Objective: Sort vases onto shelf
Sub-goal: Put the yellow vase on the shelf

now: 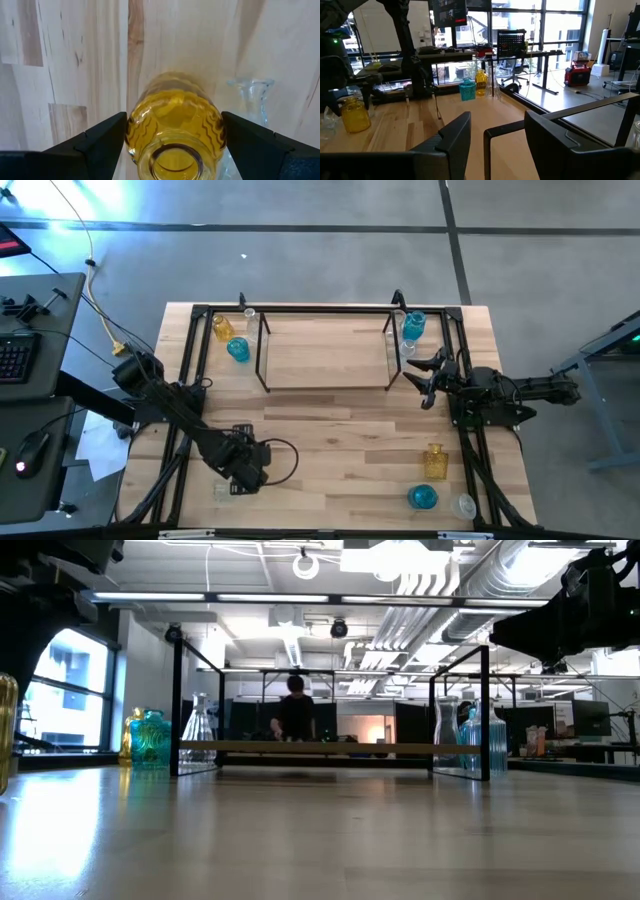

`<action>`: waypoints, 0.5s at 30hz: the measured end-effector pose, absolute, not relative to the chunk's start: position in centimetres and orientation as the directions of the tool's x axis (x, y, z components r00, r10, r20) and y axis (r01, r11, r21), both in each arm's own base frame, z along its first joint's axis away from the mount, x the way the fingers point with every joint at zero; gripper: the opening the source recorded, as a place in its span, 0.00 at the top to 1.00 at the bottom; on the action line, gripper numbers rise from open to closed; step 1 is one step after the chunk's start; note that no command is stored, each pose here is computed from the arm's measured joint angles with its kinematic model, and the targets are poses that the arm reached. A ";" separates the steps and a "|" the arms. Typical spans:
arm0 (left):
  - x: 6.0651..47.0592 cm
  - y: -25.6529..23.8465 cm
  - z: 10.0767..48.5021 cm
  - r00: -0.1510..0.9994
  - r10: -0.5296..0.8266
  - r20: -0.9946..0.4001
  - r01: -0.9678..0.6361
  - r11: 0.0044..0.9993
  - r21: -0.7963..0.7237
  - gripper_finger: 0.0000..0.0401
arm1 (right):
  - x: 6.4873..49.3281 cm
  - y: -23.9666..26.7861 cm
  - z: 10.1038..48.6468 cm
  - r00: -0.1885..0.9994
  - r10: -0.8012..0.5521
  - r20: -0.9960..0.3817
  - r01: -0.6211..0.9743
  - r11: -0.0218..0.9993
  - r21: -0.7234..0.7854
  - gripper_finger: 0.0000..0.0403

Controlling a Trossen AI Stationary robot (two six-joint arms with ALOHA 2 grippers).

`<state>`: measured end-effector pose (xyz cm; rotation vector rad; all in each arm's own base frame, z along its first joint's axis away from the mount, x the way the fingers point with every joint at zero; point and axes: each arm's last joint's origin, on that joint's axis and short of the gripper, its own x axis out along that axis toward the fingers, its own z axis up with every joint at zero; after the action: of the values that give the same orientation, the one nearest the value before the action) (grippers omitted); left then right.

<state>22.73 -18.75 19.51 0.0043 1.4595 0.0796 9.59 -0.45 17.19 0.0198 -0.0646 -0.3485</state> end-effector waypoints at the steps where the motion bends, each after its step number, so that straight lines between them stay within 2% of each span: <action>1: 22.7 -18.7 19.5 0.109 0.057 -0.992 -0.052 0.997 0.052 0.22 | 9.6 -0.4 17.2 0.939 -0.339 0.060 0.338 0.941 0.030 0.58; 15: 22.6 -18.9 19.5 0.112 0.057 -0.992 -0.045 0.998 0.053 0.26 | 9.6 -0.4 17.2 0.943 -0.326 0.060 0.325 0.945 0.029 0.58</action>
<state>22.60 -18.92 19.52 0.0104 1.4563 0.0750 9.61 -0.40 17.18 0.0184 -0.0638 -0.3318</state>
